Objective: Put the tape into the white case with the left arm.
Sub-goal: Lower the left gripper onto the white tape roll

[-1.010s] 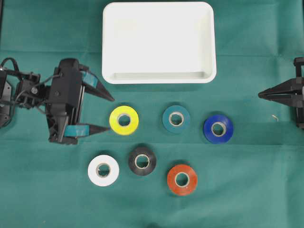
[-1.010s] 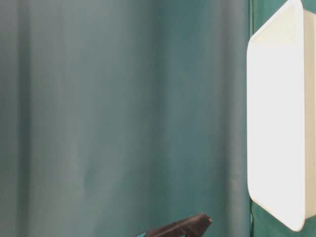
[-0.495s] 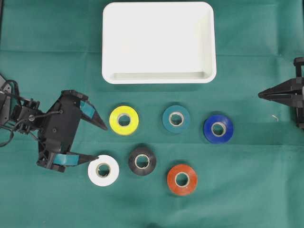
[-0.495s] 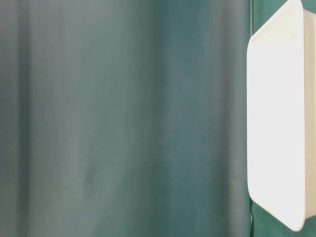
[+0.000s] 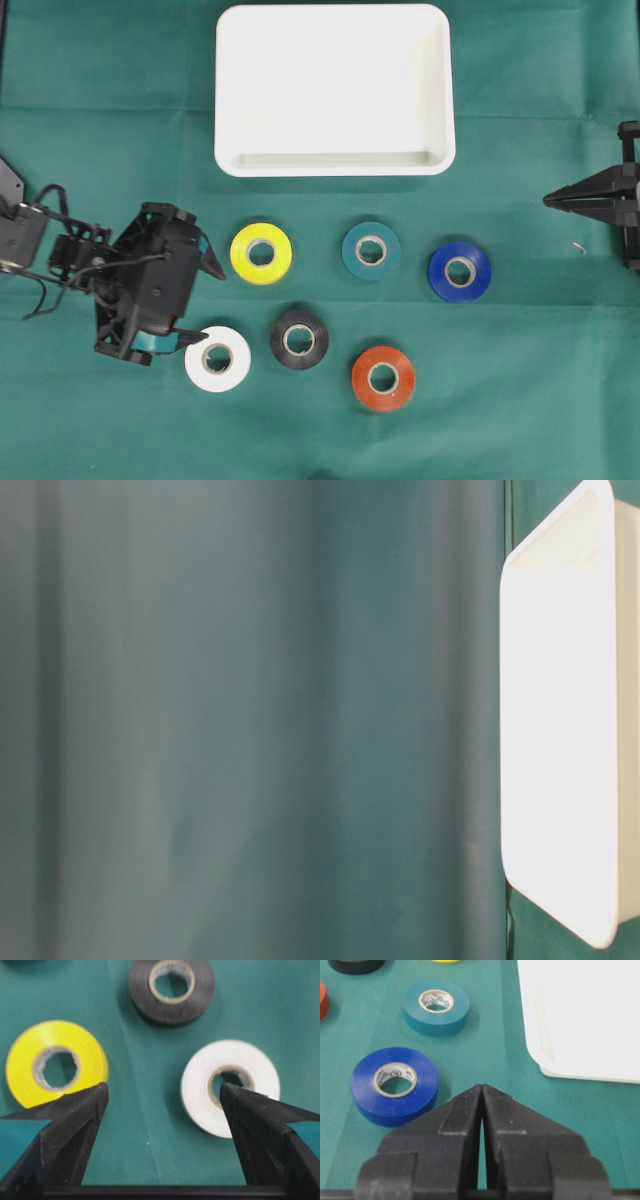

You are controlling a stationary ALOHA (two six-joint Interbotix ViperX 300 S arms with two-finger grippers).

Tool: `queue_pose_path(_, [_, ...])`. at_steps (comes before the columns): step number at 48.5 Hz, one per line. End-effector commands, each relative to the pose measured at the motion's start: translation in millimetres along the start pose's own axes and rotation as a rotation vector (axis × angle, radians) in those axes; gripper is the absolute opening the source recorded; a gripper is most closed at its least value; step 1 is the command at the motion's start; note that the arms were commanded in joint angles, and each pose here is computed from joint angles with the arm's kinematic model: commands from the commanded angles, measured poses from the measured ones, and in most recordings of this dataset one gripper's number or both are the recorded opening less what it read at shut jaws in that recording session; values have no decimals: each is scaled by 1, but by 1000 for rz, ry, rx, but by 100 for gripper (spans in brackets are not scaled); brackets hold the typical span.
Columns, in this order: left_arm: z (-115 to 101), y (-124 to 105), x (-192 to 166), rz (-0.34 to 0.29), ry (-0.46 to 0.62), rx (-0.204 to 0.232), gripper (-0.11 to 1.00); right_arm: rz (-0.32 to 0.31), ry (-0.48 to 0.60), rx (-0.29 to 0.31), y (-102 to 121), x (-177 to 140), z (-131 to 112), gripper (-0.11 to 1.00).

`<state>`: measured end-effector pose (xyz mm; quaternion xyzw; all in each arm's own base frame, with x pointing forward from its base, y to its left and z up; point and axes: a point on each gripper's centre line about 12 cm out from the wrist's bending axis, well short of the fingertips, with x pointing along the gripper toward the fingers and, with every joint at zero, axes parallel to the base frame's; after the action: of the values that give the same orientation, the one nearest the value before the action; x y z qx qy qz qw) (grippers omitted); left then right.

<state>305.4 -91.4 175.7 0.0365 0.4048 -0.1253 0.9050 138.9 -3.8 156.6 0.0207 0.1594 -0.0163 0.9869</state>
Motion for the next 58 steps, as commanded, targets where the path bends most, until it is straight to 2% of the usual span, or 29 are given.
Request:
queue_pose_path(1, [10, -4, 6, -8, -16, 8, 95, 0, -12, 2, 0, 0, 4, -9])
queue_pose_path(23, [0, -19, 36, -35, 2, 40, 95, 0, -14, 2, 0, 0, 4, -9])
queue_pose_path(36, [-9, -19, 50, -32, 48, 41, 94, 0, -12, 2, 0, 0, 4, -9])
queue_pose_path(58, [-19, -19, 72, -32, 45, 41, 94, 0, -12, 0, 0, 0, 4, -9])
